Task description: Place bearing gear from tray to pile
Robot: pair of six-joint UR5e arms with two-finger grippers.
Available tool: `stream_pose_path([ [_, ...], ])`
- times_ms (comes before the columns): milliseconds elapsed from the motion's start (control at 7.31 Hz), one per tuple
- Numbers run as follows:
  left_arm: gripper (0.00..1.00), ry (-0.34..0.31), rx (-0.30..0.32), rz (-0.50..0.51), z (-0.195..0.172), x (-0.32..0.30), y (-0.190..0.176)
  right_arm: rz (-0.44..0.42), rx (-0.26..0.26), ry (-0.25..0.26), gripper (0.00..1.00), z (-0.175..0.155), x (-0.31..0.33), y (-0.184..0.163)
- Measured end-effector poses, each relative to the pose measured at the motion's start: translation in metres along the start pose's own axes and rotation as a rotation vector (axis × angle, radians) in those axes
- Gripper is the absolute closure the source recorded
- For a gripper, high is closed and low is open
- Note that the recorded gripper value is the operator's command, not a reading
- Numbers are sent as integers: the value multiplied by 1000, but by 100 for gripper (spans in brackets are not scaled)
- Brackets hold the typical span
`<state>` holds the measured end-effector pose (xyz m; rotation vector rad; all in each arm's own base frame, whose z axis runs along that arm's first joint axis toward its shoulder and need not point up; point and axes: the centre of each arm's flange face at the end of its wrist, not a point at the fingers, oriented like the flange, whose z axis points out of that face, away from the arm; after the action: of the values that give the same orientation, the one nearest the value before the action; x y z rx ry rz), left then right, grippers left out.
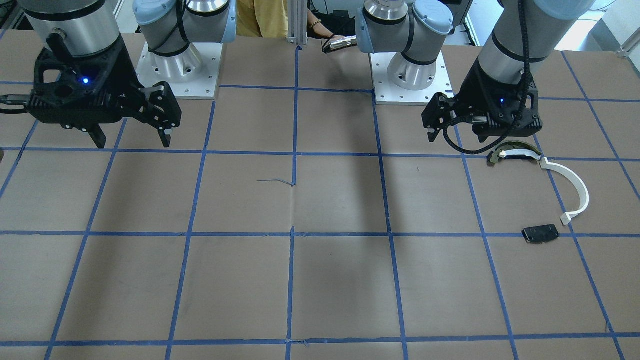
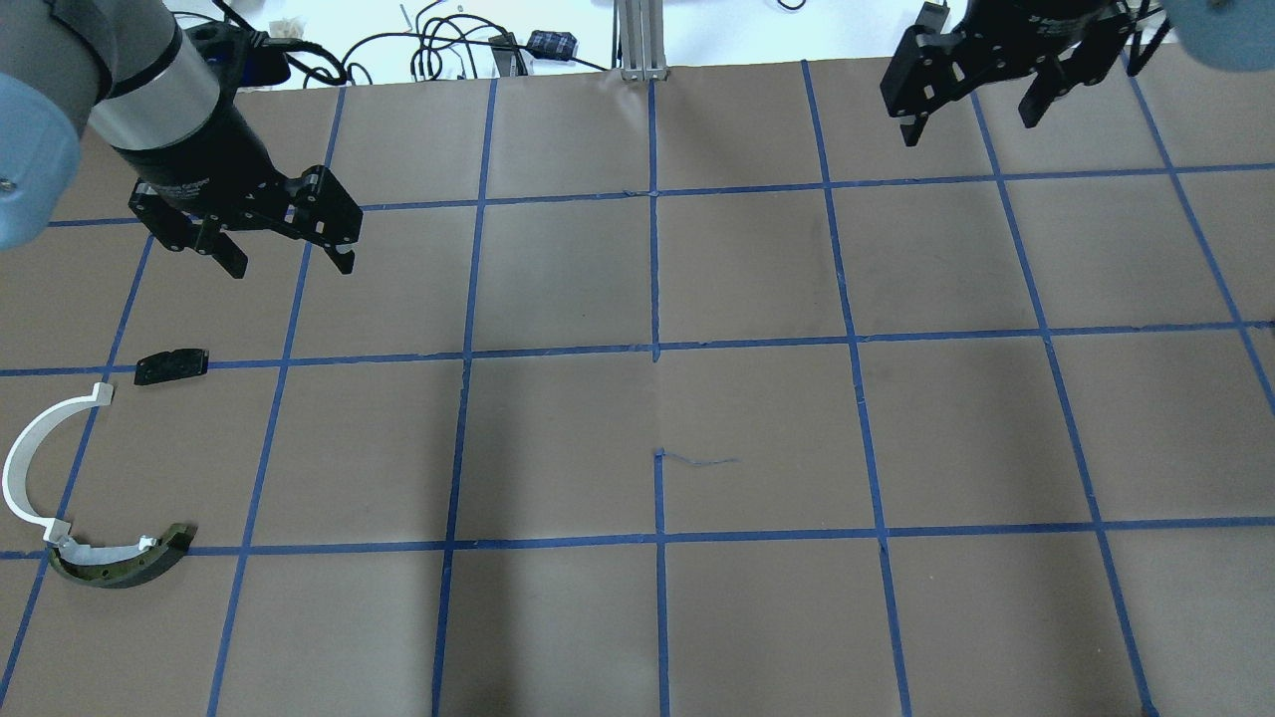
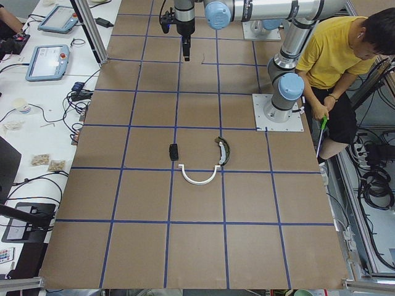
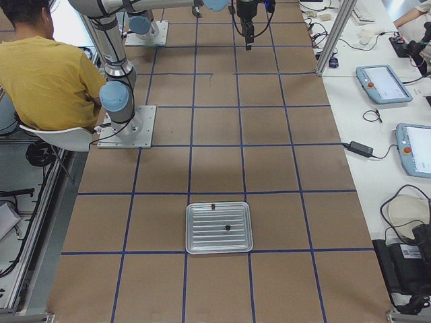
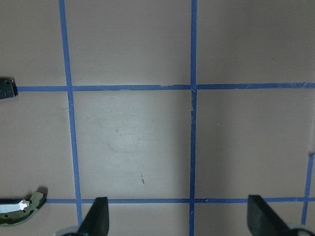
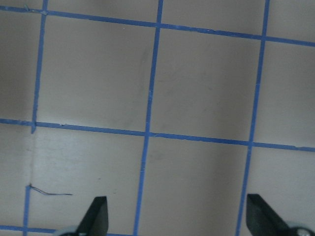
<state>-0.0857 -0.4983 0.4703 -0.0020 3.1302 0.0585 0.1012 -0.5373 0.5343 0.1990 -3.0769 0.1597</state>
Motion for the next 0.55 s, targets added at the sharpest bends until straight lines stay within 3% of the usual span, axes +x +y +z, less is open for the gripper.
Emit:
stream_pose_path([
  [274, 0, 0, -1, 0, 0, 0, 0, -57, -12, 15, 0, 1, 102, 8],
  [547, 0, 0, -1, 1, 0, 0, 0, -27, -58, 8, 0, 29, 216, 23],
])
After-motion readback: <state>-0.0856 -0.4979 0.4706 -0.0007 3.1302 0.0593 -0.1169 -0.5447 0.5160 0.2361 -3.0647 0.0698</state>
